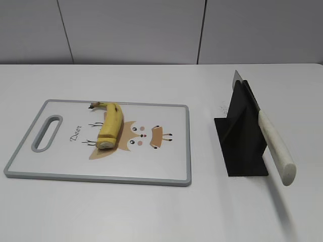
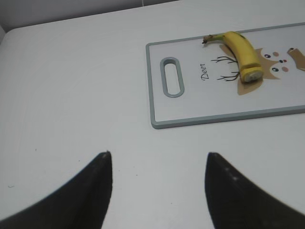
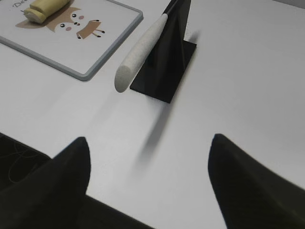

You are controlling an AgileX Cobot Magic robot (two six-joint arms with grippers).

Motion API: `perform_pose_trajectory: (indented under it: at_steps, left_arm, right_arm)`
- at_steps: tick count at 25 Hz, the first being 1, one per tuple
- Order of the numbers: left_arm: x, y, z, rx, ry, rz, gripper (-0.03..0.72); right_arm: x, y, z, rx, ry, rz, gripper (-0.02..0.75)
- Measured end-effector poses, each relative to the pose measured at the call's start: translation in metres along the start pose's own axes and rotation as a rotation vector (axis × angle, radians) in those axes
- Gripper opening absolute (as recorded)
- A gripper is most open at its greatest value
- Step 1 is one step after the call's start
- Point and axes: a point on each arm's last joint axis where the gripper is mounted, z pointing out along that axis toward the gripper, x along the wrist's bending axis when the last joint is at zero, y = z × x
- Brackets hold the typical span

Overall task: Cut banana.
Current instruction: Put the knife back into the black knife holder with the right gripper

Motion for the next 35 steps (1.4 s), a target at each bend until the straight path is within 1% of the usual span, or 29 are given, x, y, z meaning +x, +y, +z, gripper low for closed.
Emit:
perform_pose_trajectory:
  at_steps: [5,9,13,18,22,26,35]
  left_arm:
    - [0.0,0.0,0.0,0.0,0.0,0.0,0.589]
    - [0.0002,-0.0002,0.0,0.002,0.002,0.0,0.589]
    - [0.0013,-0.0004,0.0,0.005,0.014,-0.018,0.589]
    - [0.0017,-0.0005,0.0,0.006,0.018,-0.021,0.589]
    - [0.0017,-0.0006,0.0,0.006,0.019,-0.02,0.589]
    - [0.0017,-0.0006,0.0,0.006,0.019,-0.02,0.589]
    - [0.0018,-0.0006,0.0,0.006,0.019,-0.02,0.589]
  right_arm:
    - [0.0006,-0.0049,-0.0075,-0.062,-0.005,0.001,0.593]
    - [0.0025,-0.0058,-0.0089,-0.078,-0.044,0.038,0.593]
    - [0.0036,-0.0053,-0.008,-0.082,-0.135,0.093,0.593]
    - [0.0039,-0.0045,-0.0067,-0.088,-0.256,0.157,0.593]
    - [0.0041,-0.0041,-0.0061,-0.09,-0.319,0.19,0.593]
    - [0.0041,-0.004,-0.006,-0.091,-0.333,0.197,0.593]
    - [0.0041,-0.004,-0.006,-0.091,-0.333,0.197,0.593]
